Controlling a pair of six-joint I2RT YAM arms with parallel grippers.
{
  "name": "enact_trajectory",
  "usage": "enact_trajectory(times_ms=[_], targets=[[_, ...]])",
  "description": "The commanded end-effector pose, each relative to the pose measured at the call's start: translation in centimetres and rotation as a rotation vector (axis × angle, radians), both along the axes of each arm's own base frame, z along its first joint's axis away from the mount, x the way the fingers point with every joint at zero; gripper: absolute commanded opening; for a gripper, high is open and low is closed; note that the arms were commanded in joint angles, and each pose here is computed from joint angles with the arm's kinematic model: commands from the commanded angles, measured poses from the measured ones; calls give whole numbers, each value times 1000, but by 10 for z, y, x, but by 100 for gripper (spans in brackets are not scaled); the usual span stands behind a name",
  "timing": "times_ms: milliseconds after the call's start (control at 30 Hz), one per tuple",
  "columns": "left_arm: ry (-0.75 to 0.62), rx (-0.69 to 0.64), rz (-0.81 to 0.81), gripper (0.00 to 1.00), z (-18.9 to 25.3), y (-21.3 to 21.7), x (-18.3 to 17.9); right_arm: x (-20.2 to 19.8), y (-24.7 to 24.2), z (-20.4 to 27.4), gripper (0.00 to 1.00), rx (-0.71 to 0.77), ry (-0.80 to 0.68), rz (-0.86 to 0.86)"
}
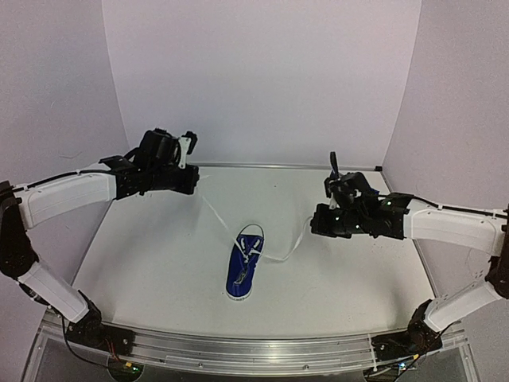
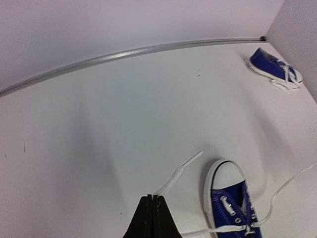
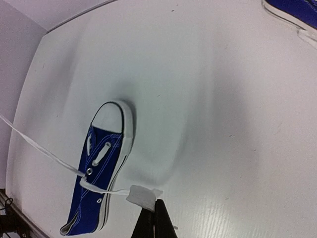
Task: Tie the shoes
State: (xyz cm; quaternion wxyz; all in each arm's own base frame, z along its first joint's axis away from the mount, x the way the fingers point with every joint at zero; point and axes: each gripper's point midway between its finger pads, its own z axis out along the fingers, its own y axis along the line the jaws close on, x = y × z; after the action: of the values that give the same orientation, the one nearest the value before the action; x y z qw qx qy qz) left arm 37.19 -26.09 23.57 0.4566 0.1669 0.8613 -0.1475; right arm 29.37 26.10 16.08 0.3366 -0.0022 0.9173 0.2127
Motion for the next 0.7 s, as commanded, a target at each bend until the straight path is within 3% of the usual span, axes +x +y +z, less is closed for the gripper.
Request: enact_trajectory(times_ms=[0, 100, 233, 500, 667], targets=[[97, 0, 153, 0, -42, 49, -18, 20, -26, 23, 0, 22, -74, 4], [83, -78, 3, 0, -44, 33, -40, 31, -29, 64, 0, 59, -164, 9], [12, -207, -159, 0, -30, 17, -66, 45, 9, 111, 0, 124, -235, 151], [-120, -371, -320, 0, 5, 18, -115, 56, 123, 132, 0, 220, -251, 464], [-190, -432, -369, 0, 18, 27, -145, 53, 204, 112, 0, 232, -232, 599]])
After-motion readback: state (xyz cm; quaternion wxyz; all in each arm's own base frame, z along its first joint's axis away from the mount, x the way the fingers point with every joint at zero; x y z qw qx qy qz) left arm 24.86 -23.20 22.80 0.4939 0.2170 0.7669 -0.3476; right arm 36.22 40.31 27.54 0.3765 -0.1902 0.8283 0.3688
